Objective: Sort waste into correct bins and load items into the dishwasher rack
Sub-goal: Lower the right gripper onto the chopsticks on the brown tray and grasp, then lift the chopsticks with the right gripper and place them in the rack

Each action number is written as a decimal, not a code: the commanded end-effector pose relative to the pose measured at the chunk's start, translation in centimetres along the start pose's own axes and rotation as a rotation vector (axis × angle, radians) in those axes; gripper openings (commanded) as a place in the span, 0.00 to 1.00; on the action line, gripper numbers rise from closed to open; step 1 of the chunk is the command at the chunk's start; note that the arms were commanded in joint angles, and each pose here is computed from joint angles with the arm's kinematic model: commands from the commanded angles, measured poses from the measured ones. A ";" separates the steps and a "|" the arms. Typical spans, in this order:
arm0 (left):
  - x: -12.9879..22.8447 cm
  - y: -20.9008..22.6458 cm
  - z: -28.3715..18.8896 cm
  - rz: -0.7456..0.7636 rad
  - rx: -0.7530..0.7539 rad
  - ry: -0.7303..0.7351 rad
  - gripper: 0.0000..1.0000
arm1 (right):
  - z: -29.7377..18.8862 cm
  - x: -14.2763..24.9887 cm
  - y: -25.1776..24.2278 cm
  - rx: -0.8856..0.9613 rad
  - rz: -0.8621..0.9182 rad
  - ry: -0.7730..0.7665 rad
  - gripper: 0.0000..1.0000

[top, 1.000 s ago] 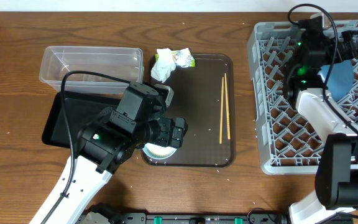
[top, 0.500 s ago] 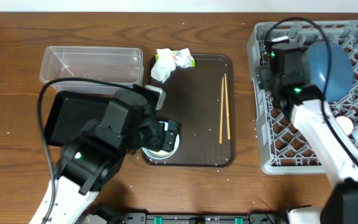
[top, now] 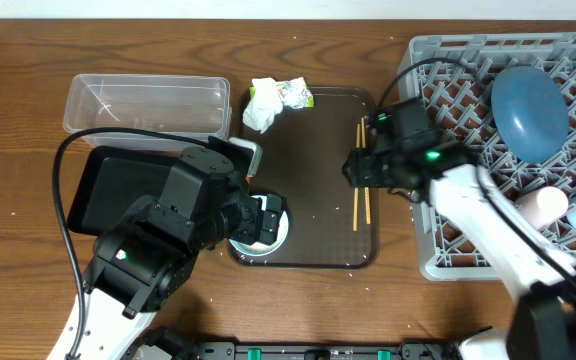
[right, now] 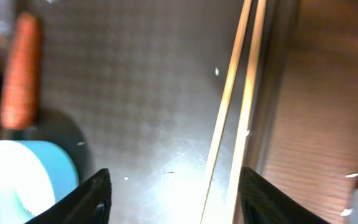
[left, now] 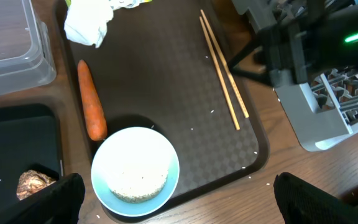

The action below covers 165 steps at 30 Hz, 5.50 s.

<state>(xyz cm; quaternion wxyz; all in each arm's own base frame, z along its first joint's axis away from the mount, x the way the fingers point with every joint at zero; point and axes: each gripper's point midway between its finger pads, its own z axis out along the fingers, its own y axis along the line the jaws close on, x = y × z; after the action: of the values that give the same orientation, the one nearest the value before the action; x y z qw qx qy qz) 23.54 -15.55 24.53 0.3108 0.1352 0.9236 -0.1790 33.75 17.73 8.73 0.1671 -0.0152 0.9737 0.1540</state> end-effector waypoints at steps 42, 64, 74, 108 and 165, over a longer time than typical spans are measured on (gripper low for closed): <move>-0.5 0.2 -0.3 0.012 -0.016 -0.015 0.98 | -11.8 -4.6 -4.6 0.109 -0.076 -0.328 0.01; -0.5 0.2 -0.3 0.011 -0.016 -0.015 0.98 | -7.5 -4.8 -11.0 0.173 -0.129 -0.187 0.45; -0.5 0.2 -0.3 0.011 -0.016 -0.015 0.98 | -5.3 -1.8 -1.7 0.019 -0.102 -0.118 0.54; -0.5 0.2 -0.3 0.011 -0.016 -0.015 0.98 | 8.0 1.6 -5.3 0.236 0.093 0.075 0.09; -0.5 0.2 -0.3 0.011 -0.016 -0.015 0.98 | -7.6 -3.3 1.6 -0.119 -0.191 -0.201 0.65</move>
<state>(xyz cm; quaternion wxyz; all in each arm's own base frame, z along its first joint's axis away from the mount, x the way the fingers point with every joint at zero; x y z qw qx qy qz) 23.51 -15.53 24.42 0.3086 0.1352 0.9246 -0.1780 34.42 16.80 17.37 0.2876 -0.1212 0.9309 0.1898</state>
